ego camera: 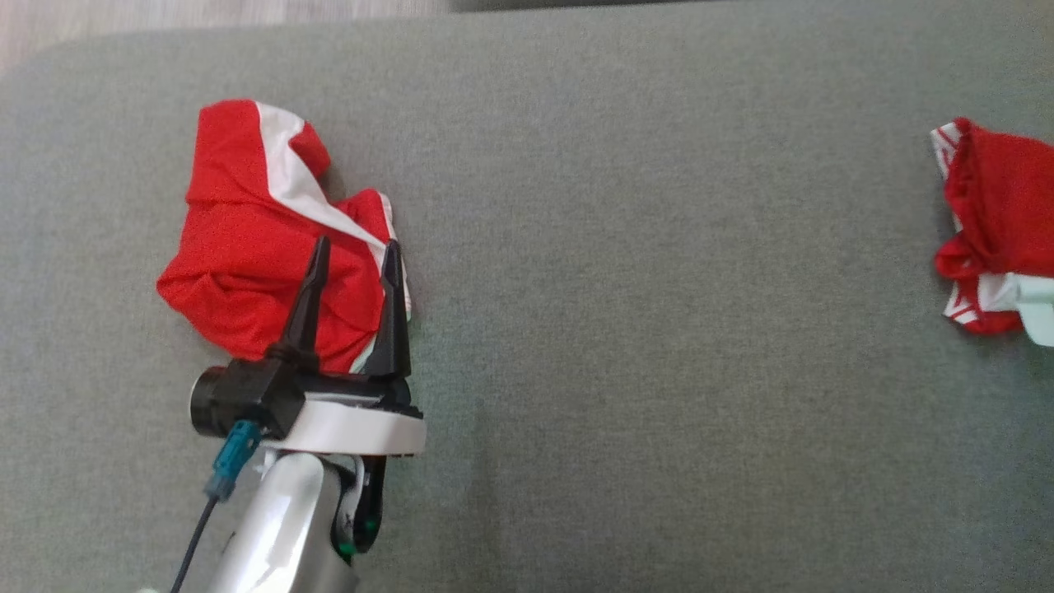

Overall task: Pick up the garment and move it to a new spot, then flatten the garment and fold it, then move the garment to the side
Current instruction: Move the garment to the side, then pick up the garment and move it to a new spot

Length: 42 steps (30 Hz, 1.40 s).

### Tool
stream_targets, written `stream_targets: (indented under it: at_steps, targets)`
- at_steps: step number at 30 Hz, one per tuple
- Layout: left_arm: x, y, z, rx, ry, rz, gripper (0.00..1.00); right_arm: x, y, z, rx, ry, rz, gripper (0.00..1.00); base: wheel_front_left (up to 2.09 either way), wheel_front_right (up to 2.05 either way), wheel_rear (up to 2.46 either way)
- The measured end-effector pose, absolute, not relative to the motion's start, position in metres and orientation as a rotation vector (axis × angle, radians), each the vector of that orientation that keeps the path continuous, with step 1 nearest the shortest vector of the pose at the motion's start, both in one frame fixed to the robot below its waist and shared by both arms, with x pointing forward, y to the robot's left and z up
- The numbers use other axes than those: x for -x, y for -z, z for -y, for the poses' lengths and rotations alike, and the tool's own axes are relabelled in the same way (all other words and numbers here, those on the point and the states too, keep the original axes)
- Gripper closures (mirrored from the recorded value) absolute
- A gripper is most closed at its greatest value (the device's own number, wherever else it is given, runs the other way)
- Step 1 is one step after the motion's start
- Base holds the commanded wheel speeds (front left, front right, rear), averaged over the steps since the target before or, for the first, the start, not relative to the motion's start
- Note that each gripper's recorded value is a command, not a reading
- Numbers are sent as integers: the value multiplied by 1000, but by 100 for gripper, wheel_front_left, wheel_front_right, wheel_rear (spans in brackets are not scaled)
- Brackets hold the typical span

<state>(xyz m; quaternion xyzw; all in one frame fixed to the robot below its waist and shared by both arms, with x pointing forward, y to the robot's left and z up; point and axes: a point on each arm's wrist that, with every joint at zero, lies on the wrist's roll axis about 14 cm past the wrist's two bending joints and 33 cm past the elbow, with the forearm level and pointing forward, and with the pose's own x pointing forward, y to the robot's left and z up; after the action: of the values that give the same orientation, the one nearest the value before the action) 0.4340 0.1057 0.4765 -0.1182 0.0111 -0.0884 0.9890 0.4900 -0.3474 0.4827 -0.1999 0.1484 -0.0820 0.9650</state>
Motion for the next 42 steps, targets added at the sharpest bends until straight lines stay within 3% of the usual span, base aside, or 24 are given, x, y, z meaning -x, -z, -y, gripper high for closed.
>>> stream_targets:
  at_steps: [6,17,28,42]
  targets:
    - [-423,-497,-106,236,179,28,0,-491,-527,281,251,76,-98,0,0,0,0]
    - [-394,-508,-108,238,170,51,0,-440,-566,186,-60,-65,153,0,0,0,0]
    - [-374,-493,-116,250,132,8,0,-382,-495,170,-213,-72,34,0,0,0,0]
    - [-374,-493,-116,263,127,5,0,-370,-483,162,-241,-88,4,0,0,0,0]
